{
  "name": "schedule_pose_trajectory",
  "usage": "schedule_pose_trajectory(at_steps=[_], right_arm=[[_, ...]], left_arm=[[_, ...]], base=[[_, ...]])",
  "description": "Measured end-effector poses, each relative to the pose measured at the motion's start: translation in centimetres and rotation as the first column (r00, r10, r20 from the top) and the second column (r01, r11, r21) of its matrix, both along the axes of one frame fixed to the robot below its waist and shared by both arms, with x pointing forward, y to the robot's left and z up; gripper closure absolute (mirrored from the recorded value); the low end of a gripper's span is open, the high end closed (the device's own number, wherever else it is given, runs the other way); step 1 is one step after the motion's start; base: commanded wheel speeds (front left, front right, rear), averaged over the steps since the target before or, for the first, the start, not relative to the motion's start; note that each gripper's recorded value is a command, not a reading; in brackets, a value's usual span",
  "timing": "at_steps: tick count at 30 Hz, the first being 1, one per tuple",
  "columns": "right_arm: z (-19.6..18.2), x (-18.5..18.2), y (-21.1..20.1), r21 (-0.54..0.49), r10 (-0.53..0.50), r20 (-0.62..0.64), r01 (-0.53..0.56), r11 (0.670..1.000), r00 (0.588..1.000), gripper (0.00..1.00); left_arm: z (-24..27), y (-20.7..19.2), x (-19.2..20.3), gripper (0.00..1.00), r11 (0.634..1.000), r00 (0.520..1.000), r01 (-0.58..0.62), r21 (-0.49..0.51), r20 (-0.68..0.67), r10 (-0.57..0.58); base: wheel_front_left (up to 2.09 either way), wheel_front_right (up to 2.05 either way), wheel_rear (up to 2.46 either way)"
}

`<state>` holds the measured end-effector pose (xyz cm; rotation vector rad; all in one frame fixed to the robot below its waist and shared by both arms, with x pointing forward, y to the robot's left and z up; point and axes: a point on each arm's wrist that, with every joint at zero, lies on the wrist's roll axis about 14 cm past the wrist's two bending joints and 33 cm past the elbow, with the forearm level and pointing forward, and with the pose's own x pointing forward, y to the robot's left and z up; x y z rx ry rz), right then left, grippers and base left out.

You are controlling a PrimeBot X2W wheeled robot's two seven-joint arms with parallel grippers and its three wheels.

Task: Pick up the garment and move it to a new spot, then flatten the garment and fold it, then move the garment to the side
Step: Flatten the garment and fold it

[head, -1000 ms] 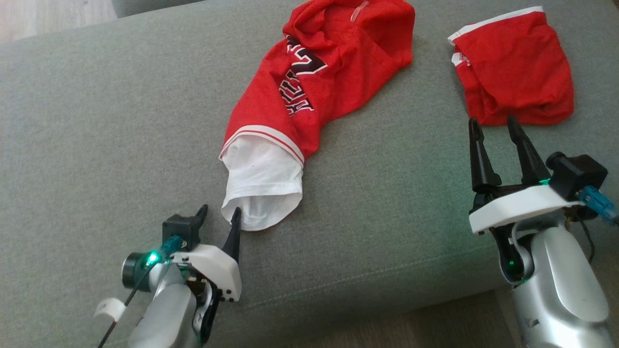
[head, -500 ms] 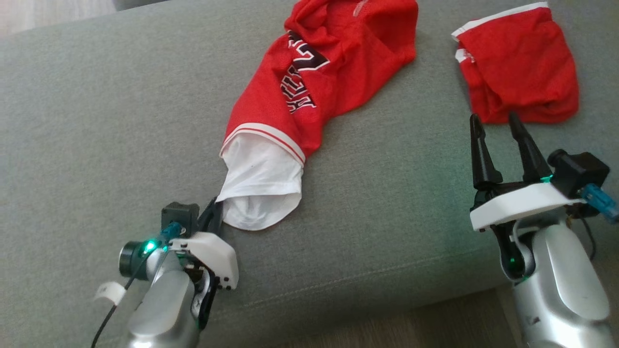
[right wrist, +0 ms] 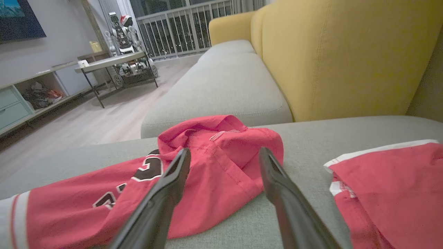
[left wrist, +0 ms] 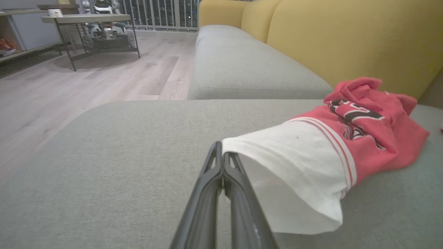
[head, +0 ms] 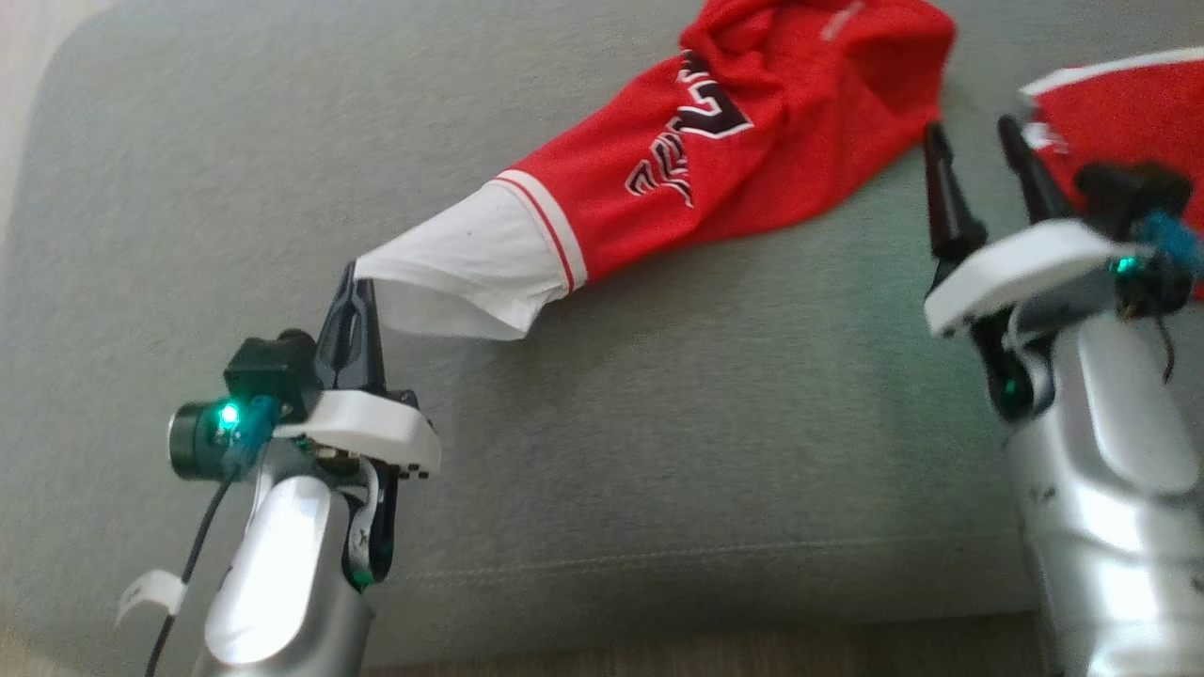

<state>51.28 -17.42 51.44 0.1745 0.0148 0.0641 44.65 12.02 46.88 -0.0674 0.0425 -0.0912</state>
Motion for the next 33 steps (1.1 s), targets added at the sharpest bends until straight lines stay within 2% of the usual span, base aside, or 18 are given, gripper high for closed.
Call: schedule_pose_trajectory(at_steps=[4, 13, 22, 32, 33], right_arm=[[-1.6, 2.9, 1.6, -0.015, 0.027, -0.079, -0.029, 0.999, 0.996, 0.0], [-5.8, 6.4, 5.5, -0.038, 0.102, -0.215, -0.113, 0.993, 0.971, 0.0], [-7.9, 7.9, 7.2, -0.044, 0.127, -0.243, -0.142, 0.989, 0.962, 0.0], [-8.6, 8.8, 6.9, -0.052, 0.113, -0.252, -0.13, 0.99, 0.961, 0.0], [-8.6, 8.9, 6.9, -0.053, 0.113, -0.25, -0.13, 0.99, 0.962, 0.18]], left_arm=[[0.6, 1.4, -0.2, 1.0, 1.0, 0.999, -0.031, -0.004, 0.025, 0.031], [-0.8, 1.3, -0.9, 1.0, 1.0, 1.0, -0.011, -0.012, -0.013, 0.011], [-2.1, 1.5, -1.3, 1.0, 1.0, 0.998, -0.018, -0.022, -0.054, 0.016], [-2.3, 1.2, -0.9, 1.0, 1.0, 0.998, -0.006, -0.017, -0.056, 0.006], [-2.4, 1.2, -0.9, 1.0, 1.0, 0.998, -0.007, -0.017, -0.057, 0.006]], base=[[0.0, 0.0, 0.0], [0.0, 0.0, 0.0], [0.0, 0.0, 0.0], [0.0, 0.0, 0.0], [0.0, 0.0, 0.0]])
